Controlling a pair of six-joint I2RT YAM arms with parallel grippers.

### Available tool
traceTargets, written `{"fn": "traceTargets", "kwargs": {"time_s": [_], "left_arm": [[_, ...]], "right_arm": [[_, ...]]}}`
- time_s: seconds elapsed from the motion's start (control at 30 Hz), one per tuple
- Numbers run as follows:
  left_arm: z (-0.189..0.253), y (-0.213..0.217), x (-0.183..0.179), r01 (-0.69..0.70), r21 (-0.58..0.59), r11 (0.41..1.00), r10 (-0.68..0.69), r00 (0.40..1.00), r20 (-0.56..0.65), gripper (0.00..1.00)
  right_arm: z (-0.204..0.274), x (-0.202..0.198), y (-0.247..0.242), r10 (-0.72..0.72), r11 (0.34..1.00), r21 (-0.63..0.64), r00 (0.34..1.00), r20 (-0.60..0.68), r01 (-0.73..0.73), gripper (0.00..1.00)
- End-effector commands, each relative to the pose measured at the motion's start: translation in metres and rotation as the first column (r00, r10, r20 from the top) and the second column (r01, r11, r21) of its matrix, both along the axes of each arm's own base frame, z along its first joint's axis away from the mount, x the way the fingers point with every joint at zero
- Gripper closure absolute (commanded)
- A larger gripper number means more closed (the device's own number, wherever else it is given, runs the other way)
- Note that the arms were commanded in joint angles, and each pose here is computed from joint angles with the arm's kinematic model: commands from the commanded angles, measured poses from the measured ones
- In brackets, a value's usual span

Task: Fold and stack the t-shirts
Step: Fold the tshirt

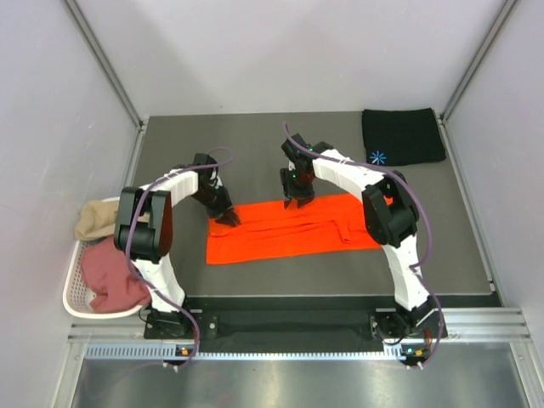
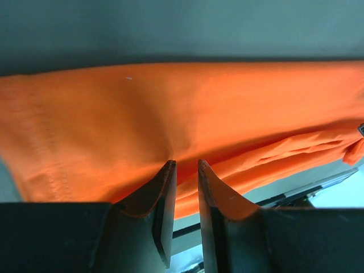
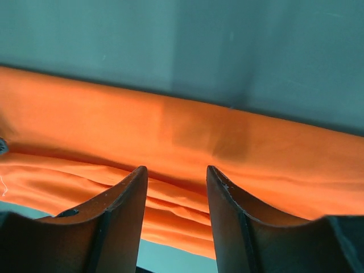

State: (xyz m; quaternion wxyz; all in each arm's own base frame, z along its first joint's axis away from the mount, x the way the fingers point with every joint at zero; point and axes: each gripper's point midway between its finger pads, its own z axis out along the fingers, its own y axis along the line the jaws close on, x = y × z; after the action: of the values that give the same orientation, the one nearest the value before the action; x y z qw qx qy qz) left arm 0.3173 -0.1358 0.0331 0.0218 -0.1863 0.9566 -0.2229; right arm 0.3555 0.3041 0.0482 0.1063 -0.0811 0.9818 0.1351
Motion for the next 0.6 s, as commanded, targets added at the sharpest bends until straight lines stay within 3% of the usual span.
{"fn": "traceTargets", "kwargs": {"time_s": [0.0, 0.27, 0.57], "left_arm": [[0.014, -0.014, 0.006, 0.044, -0.032, 0.999, -0.042, 0.998, 0.052, 0.73], [0.012, -0.01, -0.026, 0.051, -0.023, 0.998, -0.05, 0.998, 0.026, 0.73], [0.014, -0.006, -0.055, 0.049, -0.029, 0.998, -0.049, 0.998, 0.028, 0.73]], "right_arm": [[0.004, -0.004, 0.007, 0.006, 1.0, -0.009, 1.0, 0.021, -0.006, 0.54], [-0.005, -0.022, 0.005, 0.028, 1.0, -0.002, 1.0, -0.004, -0.028, 0.63], [0.002, -0.041, -0.001, 0.061, 0.998, 0.006, 0.998, -0.017, -0.061, 0.65]]}}
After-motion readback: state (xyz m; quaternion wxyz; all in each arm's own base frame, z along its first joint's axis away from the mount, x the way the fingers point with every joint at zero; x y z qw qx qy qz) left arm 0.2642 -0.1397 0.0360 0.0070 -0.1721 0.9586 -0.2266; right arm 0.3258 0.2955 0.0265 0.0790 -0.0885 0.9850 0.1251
